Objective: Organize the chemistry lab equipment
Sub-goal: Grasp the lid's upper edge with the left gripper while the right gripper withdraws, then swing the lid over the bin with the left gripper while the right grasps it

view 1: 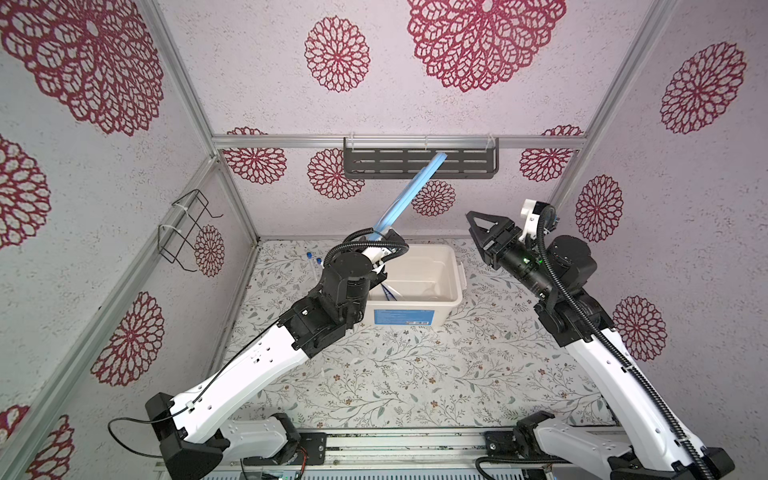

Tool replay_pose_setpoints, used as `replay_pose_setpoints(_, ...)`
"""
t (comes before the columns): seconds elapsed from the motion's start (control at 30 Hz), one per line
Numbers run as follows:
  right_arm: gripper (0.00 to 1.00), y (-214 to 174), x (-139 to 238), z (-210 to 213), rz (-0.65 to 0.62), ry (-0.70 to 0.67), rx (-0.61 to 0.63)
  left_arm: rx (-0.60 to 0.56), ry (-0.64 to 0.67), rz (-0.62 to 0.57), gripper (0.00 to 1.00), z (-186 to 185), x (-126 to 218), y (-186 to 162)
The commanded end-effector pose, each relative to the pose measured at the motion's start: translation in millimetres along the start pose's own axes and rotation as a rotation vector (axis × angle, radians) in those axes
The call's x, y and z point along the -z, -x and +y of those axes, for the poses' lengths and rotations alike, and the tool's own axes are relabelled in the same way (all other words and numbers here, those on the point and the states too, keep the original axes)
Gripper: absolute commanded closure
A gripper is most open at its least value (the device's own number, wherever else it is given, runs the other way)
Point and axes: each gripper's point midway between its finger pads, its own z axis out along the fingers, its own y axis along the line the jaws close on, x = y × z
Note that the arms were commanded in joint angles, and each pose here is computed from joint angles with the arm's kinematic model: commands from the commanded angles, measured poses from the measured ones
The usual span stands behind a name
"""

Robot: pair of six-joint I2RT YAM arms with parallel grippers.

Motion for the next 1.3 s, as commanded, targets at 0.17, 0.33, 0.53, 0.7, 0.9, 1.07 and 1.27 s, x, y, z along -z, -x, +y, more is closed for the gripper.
replay_pose_setpoints(0.17, 0.28, -12, -22, -22, 0.006, 0.004, -0.056, -0.184, 0.100, -0.008, 0.91, 3, -13, 6)
replay_pose_setpoints(0.33, 0.27, -37, -42, -43, 0.079, -0.026, -0.132, -0.277, 0.075, -0.001, 0.91, -19, -23, 0)
replay_pose_setpoints(0.53, 0.27, -47, -44, -72, 0.109, -0.163, -0.200, -0.332, -0.066, -0.026, 0.87, -53, -20, -12)
replay_pose_setpoints(0.7, 0.38, -46, -46, -103, 0.072, -0.269, -0.302, -0.353, -0.089, -0.040, 0.87, -68, -18, -19)
replay_pose_setpoints(0.9, 0.37, -59, -62, -122, 0.136, -0.353, -0.358, -0.465, -0.043, -0.051, 0.88, -83, -21, -25)
replay_pose_setpoints(1.07, 0.39, -67, -62, -143, 0.138, -0.411, -0.369, -0.469, -0.045, -0.076, 0.85, -92, -21, -25)
replay_pose_setpoints(1.27, 0.46, -84, -57, -177, 0.155, -0.450, -0.399, -0.538, -0.096, -0.076, 0.80, -121, -23, -41)
